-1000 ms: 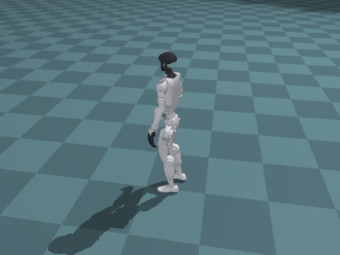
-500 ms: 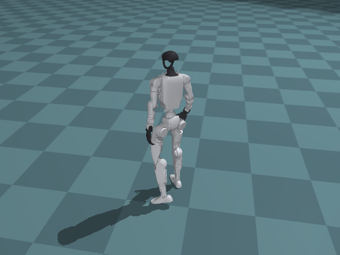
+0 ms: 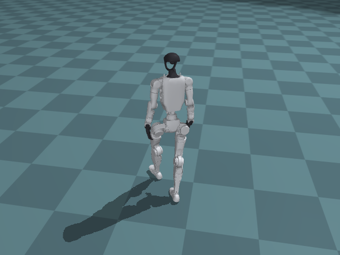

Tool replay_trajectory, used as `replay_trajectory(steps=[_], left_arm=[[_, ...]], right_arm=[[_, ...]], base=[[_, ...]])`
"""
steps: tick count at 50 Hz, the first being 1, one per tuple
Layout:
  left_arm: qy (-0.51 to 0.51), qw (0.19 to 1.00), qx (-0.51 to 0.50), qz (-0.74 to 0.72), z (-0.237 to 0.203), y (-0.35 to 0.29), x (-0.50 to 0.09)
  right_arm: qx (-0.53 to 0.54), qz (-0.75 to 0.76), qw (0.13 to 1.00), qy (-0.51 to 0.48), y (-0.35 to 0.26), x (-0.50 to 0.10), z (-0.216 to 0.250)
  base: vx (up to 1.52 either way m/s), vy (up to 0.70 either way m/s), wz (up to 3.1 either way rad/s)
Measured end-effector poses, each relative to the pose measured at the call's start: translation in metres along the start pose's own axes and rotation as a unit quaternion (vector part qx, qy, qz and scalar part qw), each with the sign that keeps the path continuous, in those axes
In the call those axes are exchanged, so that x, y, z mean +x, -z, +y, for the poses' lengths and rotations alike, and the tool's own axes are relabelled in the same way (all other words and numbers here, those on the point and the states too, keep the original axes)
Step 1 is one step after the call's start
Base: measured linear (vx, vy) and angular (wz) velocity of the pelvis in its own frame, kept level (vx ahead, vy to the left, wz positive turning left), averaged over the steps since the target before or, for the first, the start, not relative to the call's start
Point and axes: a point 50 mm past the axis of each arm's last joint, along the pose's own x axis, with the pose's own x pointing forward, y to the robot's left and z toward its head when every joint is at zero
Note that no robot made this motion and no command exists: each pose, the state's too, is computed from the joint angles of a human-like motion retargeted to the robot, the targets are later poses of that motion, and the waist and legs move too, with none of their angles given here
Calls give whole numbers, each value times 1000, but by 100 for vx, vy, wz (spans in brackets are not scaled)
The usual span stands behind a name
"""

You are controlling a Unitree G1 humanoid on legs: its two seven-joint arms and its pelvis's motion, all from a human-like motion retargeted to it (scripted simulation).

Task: Kungfu

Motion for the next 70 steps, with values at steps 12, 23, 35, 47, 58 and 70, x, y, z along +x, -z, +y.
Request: replay_trajectory(steps=[12,23,35,47,58,70], left_arm=[[-81,957,-264,86,-28,85,-30],[-38,965,-224,134,17,82,-37],[-2,1000,10,-5,51,-25,-8],[-33,997,-47,60,33,31,-18],[-83,930,-328,143,-30,92,-31],[-105,965,-207,125,-19,78,-25]], right_arm=[[-204,126,970,31,47,-13,10],[-55,115,986,110,31,-15,-23],[27,93,986,138,32,-19,-30],[-14,74,981,176,27,-18,-30],[-164,166,961,147,-21,-44,-109],[-283,175,903,270,-86,-64,-158]], base=[[76,-21,-11],[62,0,-26],[55,-9,204],[42,-60,134],[9,-44,145],[-7,-3,73]])
